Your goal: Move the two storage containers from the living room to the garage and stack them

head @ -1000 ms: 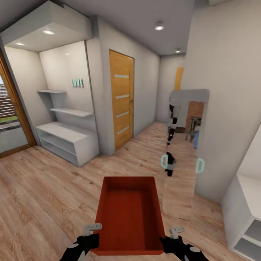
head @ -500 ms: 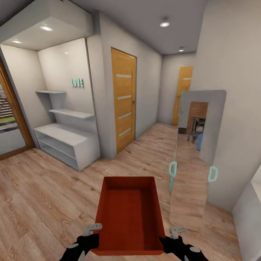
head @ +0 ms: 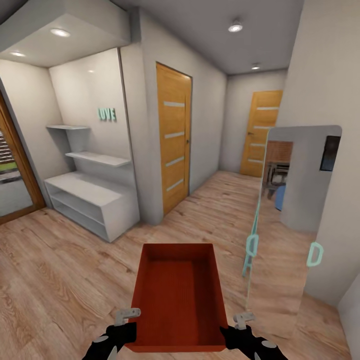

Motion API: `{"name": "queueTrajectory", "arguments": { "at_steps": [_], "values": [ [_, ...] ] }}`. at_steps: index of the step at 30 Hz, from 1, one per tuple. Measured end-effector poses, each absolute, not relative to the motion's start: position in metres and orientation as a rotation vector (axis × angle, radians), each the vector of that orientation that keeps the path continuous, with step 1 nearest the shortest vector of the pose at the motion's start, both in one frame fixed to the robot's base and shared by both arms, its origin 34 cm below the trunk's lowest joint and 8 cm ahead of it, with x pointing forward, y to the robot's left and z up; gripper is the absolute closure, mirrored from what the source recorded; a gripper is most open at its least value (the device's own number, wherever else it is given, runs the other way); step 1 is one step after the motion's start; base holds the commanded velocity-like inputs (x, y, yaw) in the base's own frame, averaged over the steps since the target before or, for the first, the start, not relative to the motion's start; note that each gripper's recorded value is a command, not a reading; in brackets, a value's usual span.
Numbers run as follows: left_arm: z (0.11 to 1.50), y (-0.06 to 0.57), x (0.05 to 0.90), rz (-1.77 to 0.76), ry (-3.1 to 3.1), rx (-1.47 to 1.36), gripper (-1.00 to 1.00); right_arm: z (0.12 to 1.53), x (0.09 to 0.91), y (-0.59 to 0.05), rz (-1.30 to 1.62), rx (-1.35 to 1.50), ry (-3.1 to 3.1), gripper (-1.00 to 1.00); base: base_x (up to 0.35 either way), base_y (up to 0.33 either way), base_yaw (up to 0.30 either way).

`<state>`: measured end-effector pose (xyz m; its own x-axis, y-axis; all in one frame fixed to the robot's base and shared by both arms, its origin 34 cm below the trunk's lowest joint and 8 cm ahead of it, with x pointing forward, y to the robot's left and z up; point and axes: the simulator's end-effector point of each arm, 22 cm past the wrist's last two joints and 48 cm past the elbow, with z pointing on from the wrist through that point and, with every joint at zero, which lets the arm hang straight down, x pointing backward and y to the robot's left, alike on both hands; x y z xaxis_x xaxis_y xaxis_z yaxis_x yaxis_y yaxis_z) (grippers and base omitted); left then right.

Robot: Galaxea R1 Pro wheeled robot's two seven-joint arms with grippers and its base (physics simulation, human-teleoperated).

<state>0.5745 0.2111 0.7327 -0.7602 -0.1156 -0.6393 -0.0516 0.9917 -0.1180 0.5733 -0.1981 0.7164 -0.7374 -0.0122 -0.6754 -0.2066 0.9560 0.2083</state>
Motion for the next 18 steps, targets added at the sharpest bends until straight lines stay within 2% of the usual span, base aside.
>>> {"name": "queueTrajectory", "arguments": {
  "at_steps": [5,18],
  "values": [
    [0.7327,0.2116,0.5745,-0.121,2.435,-0.116,1.0,0.7163,0.5733,-0.1976,0.351,-0.153,2.38,1.0,0.317,0.081,0.0],
    [0.7326,0.2118,0.5743,-0.121,2.435,-0.116,1.0,0.7163,0.5732,-0.1975,0.35,-0.155,2.38,1.0,0.323,0.005,0.0]
  ]
}}
